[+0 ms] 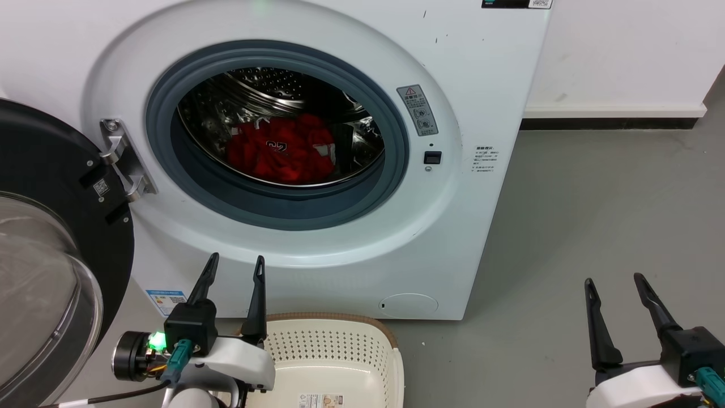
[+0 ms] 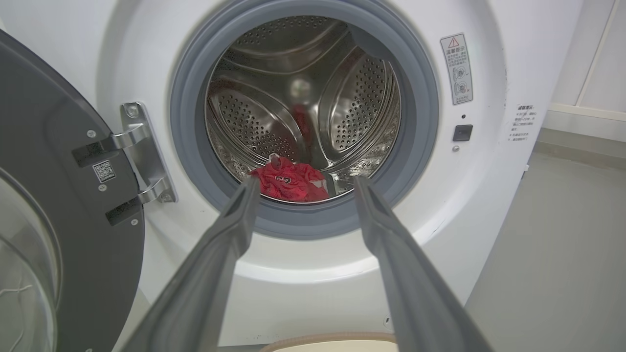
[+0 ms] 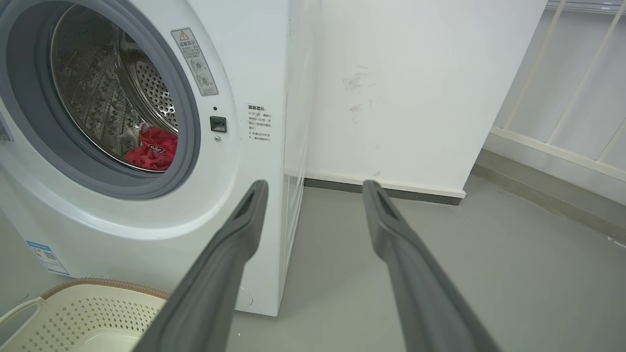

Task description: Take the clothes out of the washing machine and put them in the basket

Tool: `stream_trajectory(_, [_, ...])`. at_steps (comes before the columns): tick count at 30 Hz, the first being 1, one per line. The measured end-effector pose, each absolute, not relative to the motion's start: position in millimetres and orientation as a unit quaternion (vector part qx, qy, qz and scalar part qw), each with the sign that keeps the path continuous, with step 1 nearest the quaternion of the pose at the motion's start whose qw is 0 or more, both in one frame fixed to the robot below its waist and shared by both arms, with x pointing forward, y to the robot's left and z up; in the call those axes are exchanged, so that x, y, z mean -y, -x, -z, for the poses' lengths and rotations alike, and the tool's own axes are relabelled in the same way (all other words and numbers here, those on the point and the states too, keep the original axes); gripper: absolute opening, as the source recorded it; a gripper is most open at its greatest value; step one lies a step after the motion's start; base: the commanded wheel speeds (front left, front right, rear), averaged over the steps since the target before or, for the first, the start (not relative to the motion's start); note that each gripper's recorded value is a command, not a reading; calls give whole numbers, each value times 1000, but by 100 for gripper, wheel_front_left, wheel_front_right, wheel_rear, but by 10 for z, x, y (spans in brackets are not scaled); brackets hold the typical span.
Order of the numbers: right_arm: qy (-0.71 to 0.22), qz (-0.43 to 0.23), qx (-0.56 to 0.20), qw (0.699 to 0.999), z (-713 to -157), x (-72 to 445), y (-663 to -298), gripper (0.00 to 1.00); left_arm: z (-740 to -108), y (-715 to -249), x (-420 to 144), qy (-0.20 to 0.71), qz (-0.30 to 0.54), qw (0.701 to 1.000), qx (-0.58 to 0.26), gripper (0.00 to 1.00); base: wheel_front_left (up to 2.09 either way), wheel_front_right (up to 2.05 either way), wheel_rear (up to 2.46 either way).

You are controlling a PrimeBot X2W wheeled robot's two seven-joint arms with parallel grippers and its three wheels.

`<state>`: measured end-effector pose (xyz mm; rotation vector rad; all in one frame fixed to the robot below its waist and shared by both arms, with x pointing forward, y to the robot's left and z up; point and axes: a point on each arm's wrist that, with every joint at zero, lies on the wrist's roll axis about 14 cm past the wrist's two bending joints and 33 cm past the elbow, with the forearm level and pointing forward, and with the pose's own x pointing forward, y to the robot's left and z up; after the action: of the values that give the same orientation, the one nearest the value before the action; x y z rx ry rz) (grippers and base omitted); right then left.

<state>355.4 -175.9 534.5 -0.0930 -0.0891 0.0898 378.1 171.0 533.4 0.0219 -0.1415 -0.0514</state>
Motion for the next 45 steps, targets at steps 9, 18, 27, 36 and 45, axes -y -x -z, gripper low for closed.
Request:
stream_trajectory(9, [69,-48,45,995,-5342,1741,-3548,100,-5335,-3765,-1694,-38,29,996,76,100,0,0,0])
stream_trajectory(18, [69,-49,42,996,-5324,1737,-3546,100,-5312,-3766,-1695,-34,28,996,73,100,0,0,0])
stream_trajectory(27, [64,-51,40,996,-5317,1721,-3547,100,-5267,-3764,-1705,-32,25,997,67,100,0,0,0])
stream_trajectory(36, [63,-55,34,996,-5297,1691,-3581,100,-5217,-3863,-1693,-29,25,998,58,100,0,0,0])
stream_trajectory(45, [64,-71,29,995,-5250,1576,-3913,100,-5106,-4338,-1726,-23,16,999,47,100,0,0,0])
